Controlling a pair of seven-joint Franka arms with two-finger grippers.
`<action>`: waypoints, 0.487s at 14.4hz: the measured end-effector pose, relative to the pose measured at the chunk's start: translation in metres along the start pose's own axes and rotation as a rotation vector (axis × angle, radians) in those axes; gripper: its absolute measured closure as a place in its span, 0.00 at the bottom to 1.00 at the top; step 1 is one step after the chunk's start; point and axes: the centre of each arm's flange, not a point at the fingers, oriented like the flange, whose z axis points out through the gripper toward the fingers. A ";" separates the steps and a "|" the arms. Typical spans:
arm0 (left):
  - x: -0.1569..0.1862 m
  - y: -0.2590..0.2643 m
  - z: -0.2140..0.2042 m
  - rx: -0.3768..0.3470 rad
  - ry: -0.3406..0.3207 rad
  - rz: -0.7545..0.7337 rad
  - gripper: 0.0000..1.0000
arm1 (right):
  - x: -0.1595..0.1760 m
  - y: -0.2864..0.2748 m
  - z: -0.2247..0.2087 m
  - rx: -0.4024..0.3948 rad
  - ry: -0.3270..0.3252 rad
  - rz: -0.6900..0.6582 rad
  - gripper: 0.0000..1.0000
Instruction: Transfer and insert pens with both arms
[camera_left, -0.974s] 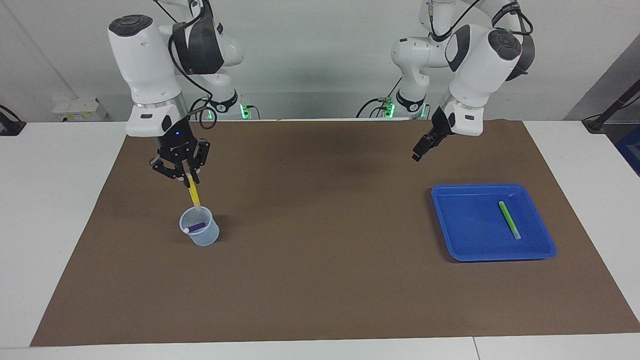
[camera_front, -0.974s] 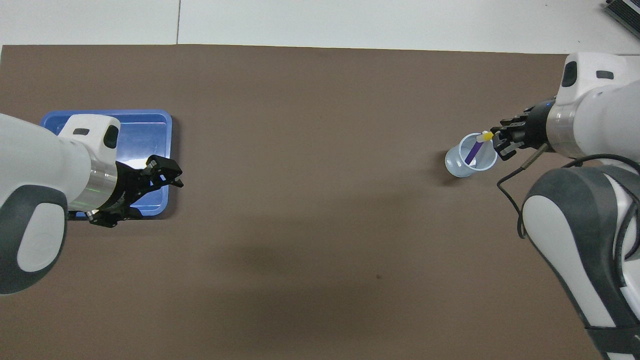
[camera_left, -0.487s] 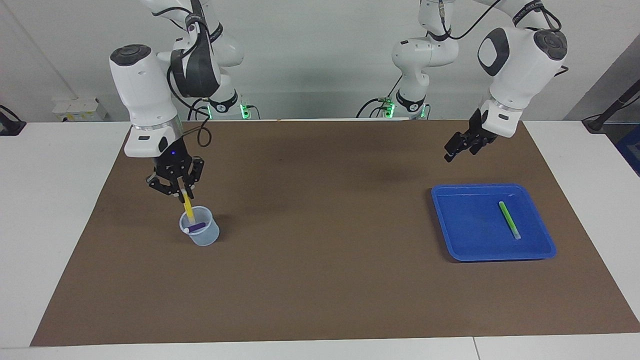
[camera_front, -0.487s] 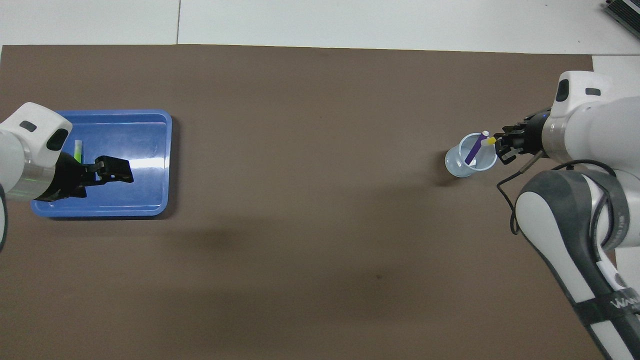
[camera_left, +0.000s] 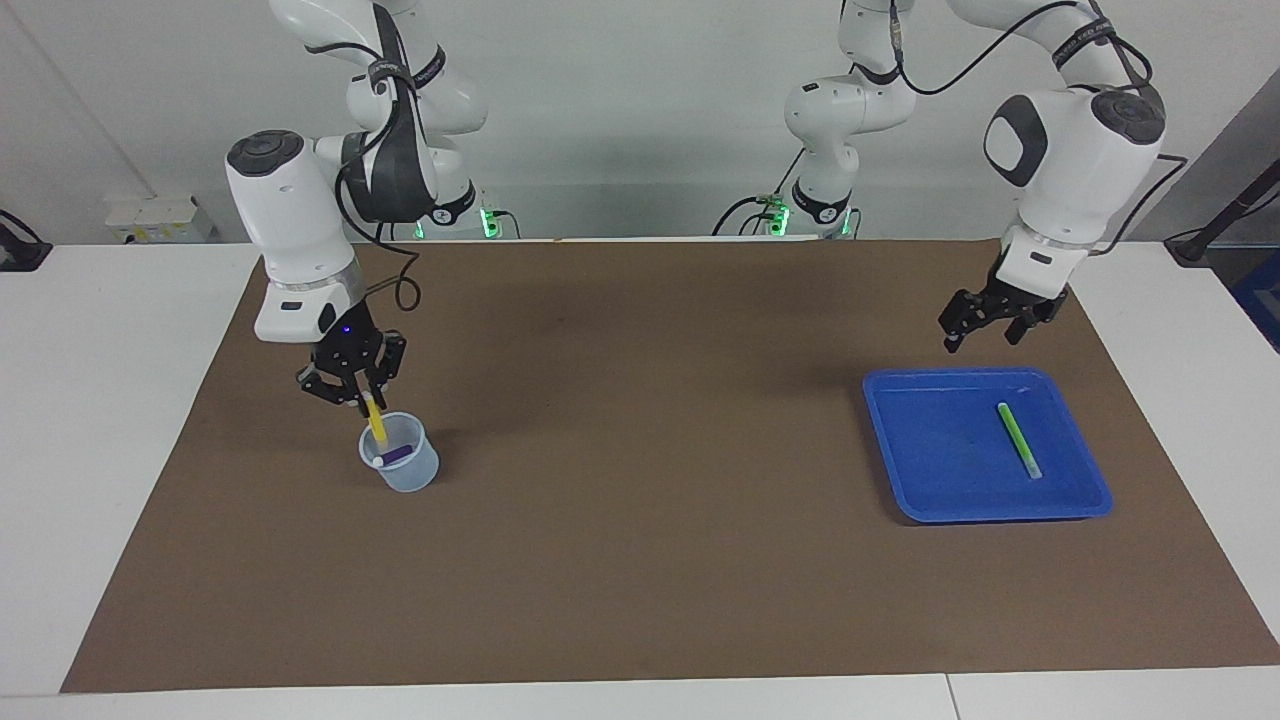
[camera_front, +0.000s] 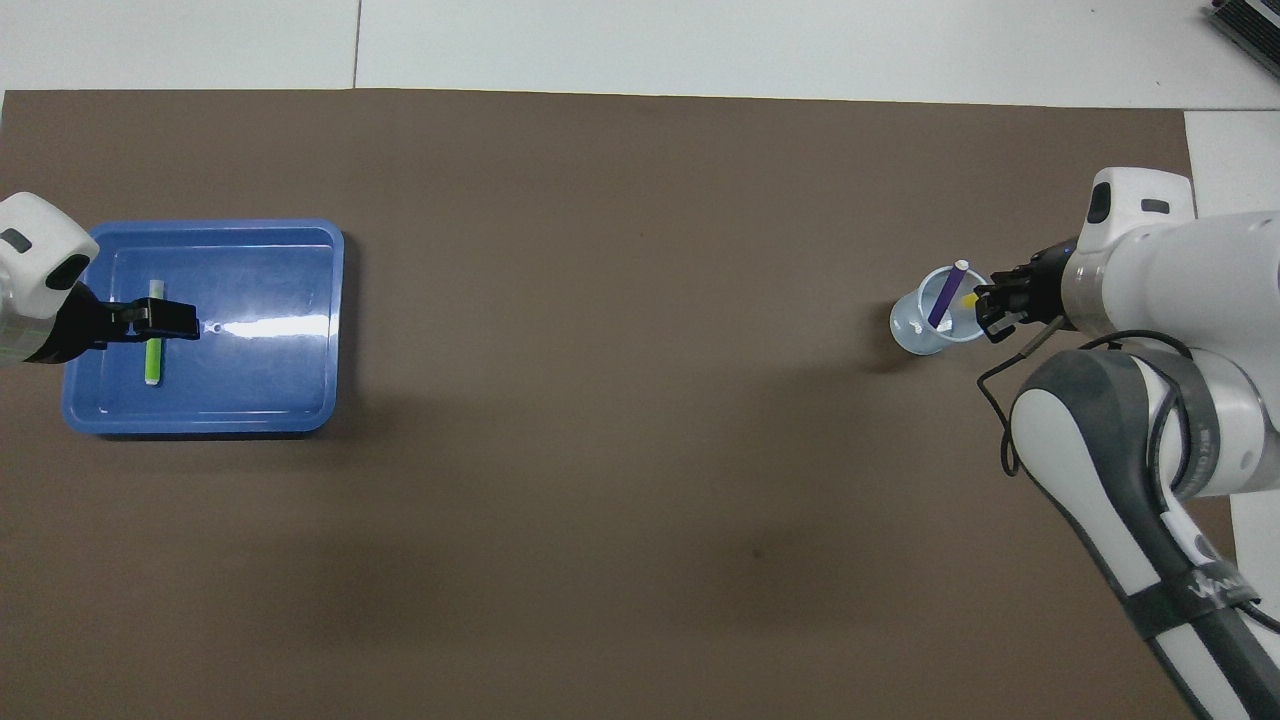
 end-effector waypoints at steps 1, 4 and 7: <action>0.005 -0.002 0.008 -0.003 -0.006 0.001 0.00 | -0.001 -0.001 0.002 0.006 -0.002 0.006 0.82; 0.017 -0.015 0.021 -0.006 -0.017 -0.018 0.00 | -0.002 -0.003 0.004 0.013 -0.004 0.008 0.65; 0.033 -0.032 0.042 -0.013 -0.032 -0.035 0.00 | 0.001 -0.004 0.002 0.009 0.003 0.005 0.32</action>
